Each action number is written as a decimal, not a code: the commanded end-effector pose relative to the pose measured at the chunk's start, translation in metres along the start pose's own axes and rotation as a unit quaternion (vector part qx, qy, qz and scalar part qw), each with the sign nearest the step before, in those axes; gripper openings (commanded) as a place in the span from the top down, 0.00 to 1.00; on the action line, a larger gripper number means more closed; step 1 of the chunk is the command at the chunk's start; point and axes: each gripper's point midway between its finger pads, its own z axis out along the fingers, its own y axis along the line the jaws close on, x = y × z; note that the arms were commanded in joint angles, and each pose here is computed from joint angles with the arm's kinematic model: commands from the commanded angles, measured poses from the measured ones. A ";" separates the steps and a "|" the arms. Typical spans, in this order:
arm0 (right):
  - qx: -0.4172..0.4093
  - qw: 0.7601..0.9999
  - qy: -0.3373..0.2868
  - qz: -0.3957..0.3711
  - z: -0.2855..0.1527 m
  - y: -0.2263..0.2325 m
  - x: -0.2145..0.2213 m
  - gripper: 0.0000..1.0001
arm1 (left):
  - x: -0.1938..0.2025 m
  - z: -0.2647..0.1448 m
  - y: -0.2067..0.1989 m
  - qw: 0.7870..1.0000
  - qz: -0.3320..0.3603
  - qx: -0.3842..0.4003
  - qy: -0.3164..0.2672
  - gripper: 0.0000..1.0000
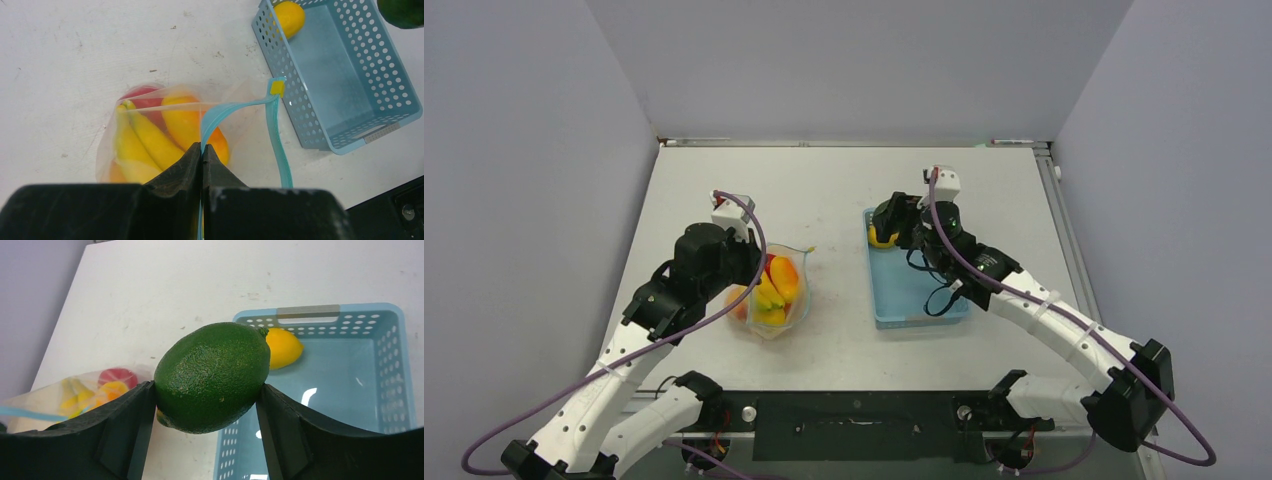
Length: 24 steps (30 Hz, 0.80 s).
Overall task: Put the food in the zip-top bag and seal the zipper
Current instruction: Pick up the fake fruit from the bin, then place the fake fruit in the zipper food storage bag.
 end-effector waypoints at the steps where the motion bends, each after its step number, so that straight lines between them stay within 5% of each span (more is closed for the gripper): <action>1: -0.100 0.995 0.011 -0.024 -0.024 0.045 -0.001 0.95 | -0.019 -0.006 -0.001 0.999 0.001 0.002 -0.035 1.00; 24: -0.312 0.936 0.023 -0.160 -0.092 0.181 0.060 0.95 | -0.018 -0.004 0.002 0.999 0.003 -0.007 -0.032 1.00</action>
